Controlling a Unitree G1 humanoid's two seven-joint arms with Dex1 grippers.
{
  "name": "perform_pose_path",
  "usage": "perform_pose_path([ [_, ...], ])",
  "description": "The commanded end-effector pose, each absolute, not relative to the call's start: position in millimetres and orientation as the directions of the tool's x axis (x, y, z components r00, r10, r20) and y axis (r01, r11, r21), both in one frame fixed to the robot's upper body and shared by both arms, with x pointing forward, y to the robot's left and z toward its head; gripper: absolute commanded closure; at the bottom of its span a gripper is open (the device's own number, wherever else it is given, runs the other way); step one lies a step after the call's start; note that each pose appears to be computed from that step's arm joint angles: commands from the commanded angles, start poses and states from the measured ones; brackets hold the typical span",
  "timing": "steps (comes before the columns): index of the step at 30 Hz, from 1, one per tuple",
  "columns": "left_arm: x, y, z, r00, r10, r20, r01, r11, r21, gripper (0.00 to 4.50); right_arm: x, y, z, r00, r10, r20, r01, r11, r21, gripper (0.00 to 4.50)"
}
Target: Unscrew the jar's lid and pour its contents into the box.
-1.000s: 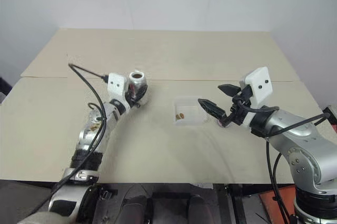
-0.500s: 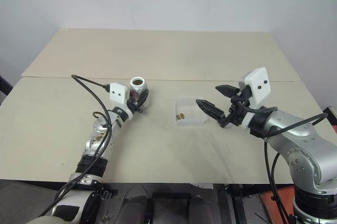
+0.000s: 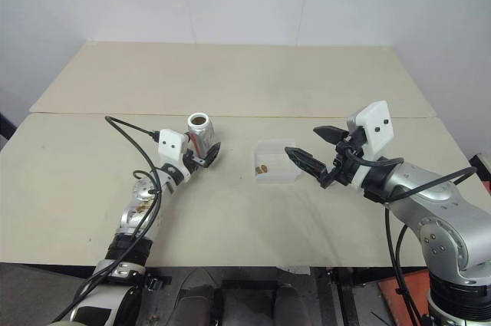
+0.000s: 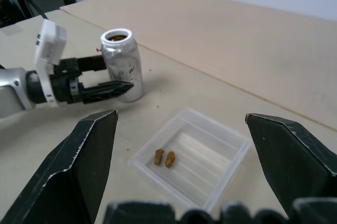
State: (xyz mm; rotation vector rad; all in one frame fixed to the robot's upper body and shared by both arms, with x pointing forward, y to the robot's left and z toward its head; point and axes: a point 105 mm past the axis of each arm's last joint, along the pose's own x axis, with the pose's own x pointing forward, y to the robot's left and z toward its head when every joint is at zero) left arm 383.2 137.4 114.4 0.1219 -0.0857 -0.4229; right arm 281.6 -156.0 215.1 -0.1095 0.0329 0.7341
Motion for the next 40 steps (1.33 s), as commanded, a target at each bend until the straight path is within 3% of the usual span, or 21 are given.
perform_pose_path([
  [1, 367, 141, 134, 0.884, -0.461, 0.080, 0.439, 0.876, 0.199, 0.04, 277, -158, 223, 0.743, 0.667, -0.050, -0.667, 0.732, -0.140, 0.00],
  [11, 306, 157, 151, 0.804, -0.594, -0.028, 0.581, 0.773, 0.255, 0.04, 265, -176, 216, 0.693, 0.711, -0.117, -0.718, 0.668, -0.196, 0.00],
  [16, 276, 171, 175, 0.664, -0.744, -0.077, 0.721, 0.609, 0.331, 0.04, 261, -189, 209, 0.647, 0.742, -0.175, -0.760, 0.612, -0.217, 0.00],
  [25, 260, 199, 197, 0.542, -0.831, -0.128, 0.793, 0.455, 0.404, 0.04, 264, -200, 204, 0.619, 0.751, -0.230, -0.784, 0.572, -0.243, 0.00],
  [40, 258, 195, 200, 0.560, -0.827, -0.055, 0.780, 0.503, 0.373, 0.04, 256, -195, 194, 0.580, 0.763, -0.284, -0.813, 0.526, -0.248, 0.00],
])
